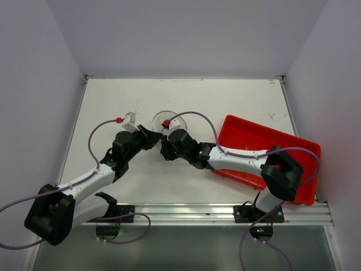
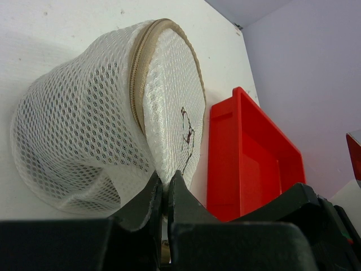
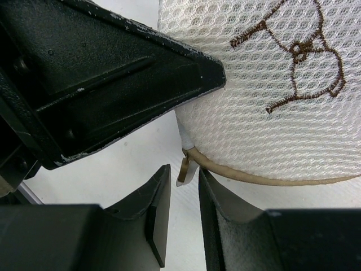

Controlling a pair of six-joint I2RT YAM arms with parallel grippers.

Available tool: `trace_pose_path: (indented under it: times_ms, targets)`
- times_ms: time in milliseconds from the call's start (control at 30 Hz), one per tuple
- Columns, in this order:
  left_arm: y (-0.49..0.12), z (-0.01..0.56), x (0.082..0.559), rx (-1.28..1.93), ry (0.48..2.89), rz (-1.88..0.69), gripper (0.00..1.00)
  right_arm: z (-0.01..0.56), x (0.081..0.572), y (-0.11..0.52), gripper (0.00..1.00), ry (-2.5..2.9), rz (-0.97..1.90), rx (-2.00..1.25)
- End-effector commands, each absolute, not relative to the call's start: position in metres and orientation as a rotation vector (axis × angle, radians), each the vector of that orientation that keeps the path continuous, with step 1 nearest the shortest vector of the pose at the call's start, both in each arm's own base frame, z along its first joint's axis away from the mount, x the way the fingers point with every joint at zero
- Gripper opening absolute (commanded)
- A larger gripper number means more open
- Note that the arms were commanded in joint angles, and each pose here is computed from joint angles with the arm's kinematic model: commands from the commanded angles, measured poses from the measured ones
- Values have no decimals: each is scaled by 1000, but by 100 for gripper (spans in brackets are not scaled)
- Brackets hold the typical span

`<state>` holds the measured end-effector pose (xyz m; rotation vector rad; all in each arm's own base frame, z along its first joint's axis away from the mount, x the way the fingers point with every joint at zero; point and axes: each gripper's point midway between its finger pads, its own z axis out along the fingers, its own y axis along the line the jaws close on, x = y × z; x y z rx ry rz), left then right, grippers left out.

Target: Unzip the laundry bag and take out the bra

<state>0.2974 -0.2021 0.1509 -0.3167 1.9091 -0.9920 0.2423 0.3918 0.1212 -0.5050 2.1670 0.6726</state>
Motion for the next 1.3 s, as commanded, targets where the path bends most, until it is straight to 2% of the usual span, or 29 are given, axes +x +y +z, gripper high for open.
trace_pose_path:
  times_ms: [0, 233, 900, 1267]
  targets:
    - [-199, 164, 301, -306, 1849, -987, 0, 146, 256, 406, 28, 2099, 711, -417]
    - [-198, 165, 301, -302, 1850, -980, 0, 148, 260, 399, 22, 2102, 667, -371]
    - [-197, 162, 304, -308, 1858, -963, 0, 169, 250, 407, 28, 2053, 716, -370]
    - [-196, 161, 304, -311, 1861, -958, 0, 171, 254, 409, 25, 2056, 691, -333]
